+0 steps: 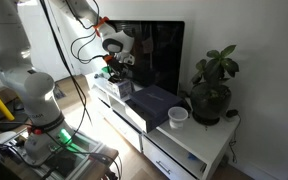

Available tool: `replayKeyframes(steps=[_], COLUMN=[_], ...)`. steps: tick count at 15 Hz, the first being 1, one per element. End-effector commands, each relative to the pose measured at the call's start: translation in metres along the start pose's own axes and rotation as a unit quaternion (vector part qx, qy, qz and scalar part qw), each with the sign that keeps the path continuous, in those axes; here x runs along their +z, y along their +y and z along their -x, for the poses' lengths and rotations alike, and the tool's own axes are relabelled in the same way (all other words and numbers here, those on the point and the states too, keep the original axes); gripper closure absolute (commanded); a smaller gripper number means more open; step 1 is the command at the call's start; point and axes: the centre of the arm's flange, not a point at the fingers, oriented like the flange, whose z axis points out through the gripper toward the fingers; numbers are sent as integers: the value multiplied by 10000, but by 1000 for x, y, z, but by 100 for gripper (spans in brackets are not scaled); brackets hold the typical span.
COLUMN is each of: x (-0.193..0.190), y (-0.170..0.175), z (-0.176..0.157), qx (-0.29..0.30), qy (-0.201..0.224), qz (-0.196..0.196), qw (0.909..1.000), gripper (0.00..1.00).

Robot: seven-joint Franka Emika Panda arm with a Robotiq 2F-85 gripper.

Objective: Move the white and purple box to the left slightly then put the purple packet close to the edge of the table

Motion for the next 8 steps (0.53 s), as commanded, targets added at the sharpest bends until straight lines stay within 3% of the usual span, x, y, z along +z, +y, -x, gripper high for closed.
replayKeyframes(steps=[1, 4, 5, 8], x=[55, 88, 71, 83], y=[10, 16, 8, 14], z=[-67, -97, -59, -66], qx=[-241, -426, -294, -277], qy=[-54, -55, -108, -174], qz=[-506, -631, -477, -484], qw=[9984, 9971, 9984, 9983], gripper=[0, 0, 0, 0])
